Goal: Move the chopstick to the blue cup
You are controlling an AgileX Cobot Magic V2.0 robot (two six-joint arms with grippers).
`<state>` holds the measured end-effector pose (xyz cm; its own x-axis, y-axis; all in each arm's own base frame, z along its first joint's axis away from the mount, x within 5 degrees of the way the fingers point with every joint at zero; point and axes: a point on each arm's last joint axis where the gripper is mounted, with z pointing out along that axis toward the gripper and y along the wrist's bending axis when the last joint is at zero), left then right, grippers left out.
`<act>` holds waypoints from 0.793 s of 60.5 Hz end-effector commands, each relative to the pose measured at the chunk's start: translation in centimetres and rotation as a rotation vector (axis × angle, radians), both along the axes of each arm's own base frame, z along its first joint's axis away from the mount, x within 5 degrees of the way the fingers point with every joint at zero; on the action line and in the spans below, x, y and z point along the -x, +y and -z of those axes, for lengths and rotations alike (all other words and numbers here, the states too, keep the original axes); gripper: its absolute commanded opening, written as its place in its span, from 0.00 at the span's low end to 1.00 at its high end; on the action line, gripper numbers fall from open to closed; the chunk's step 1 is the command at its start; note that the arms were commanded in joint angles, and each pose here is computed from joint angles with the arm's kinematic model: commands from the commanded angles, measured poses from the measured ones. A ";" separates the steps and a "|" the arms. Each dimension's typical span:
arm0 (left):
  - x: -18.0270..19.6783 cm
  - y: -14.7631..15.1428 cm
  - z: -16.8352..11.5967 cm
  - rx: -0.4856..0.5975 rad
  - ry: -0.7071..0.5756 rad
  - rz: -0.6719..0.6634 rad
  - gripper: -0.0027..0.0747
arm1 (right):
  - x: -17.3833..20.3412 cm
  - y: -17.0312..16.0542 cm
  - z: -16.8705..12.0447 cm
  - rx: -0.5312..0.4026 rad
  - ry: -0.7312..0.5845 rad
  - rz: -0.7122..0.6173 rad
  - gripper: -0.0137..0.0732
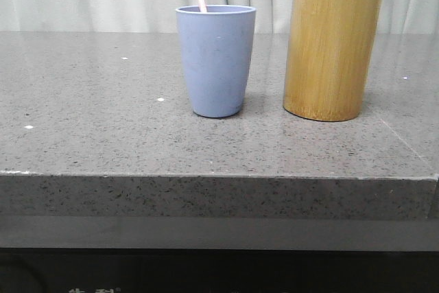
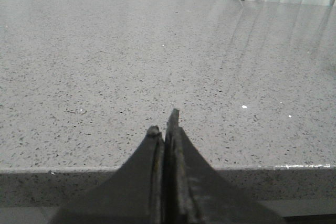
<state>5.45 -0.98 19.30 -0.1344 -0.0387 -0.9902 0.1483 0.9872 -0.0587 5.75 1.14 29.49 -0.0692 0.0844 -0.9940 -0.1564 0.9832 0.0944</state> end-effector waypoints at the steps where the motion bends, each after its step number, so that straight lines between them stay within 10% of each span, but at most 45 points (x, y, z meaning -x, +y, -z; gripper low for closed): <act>1: 0.1 0.1 -0.6 0.035 -0.093 -0.018 0.01 | 0.0 -0.2 -1.5 -0.010 -0.099 0.018 0.06; 23: 0.1 0.1 -0.6 0.035 -0.093 -0.018 0.01 | -0.2 -0.2 -0.8 -0.010 -0.092 0.021 0.06; 48: 0.1 0.1 -0.6 0.035 -0.092 -0.018 0.01 | 0.1 -0.9 7.7 0.055 -0.099 0.119 0.06</act>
<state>5.45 -0.98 19.30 -0.1346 -0.0402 -0.9901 0.1484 0.9871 -0.0602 5.88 0.43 21.36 -0.0749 0.0337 -0.9966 -0.0603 0.9974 0.0382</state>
